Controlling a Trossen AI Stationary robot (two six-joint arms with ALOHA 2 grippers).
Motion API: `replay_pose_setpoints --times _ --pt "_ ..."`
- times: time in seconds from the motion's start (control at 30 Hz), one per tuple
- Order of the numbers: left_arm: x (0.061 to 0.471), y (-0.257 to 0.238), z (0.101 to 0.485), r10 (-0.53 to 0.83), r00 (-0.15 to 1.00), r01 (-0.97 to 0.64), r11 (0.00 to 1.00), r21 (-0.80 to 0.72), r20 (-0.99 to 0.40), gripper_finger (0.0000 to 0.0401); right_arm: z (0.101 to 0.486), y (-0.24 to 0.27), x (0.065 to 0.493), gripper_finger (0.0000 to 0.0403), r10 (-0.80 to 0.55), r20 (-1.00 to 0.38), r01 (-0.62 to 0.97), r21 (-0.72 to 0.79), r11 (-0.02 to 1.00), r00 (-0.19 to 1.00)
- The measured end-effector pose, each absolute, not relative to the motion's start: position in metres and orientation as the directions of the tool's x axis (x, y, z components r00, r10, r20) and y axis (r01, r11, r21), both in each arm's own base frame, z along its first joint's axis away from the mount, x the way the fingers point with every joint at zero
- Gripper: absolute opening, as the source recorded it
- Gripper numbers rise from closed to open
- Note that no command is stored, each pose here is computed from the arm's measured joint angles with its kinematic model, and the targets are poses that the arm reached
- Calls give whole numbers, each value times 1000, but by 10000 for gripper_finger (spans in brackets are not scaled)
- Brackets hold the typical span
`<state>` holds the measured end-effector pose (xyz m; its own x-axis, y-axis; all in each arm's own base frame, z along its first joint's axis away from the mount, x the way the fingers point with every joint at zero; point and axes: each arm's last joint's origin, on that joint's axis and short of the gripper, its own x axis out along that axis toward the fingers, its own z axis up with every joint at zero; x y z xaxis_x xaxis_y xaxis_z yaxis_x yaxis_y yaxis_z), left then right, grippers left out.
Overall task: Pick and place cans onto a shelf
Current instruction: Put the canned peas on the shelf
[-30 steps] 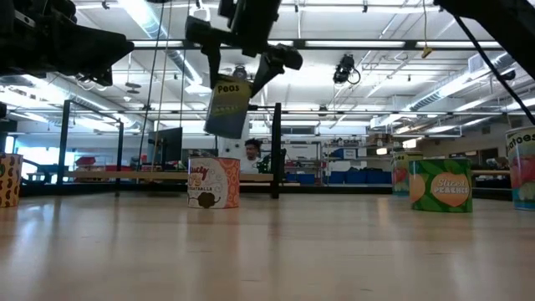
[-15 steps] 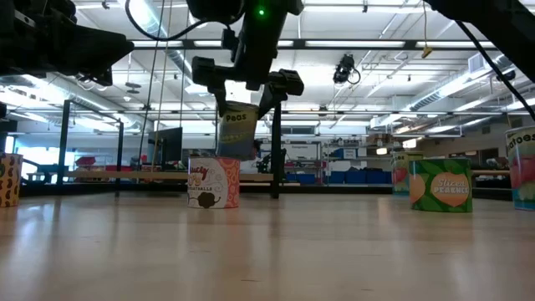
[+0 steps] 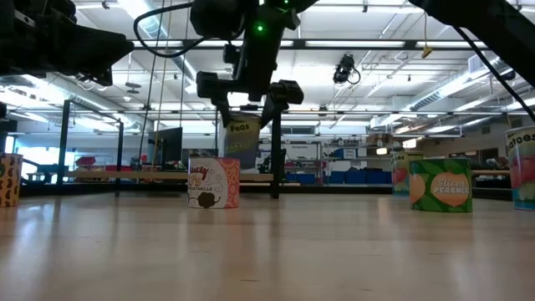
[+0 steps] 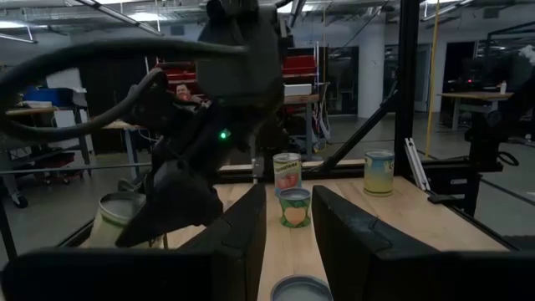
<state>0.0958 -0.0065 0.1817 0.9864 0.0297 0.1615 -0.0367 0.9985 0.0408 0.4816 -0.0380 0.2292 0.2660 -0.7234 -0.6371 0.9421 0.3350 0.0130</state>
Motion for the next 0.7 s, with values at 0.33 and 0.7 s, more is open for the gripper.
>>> replay_pose_setpoints --times 0.33,0.7 --pt "96 -6 182 30 986 -37 998 41 162 105 211 -53 482 361 -703 -656 946 52 320 274" --pt "96 -6 182 30 986 -37 998 40 162 105 213 -51 484 347 -739 -615 951 62 304 276"
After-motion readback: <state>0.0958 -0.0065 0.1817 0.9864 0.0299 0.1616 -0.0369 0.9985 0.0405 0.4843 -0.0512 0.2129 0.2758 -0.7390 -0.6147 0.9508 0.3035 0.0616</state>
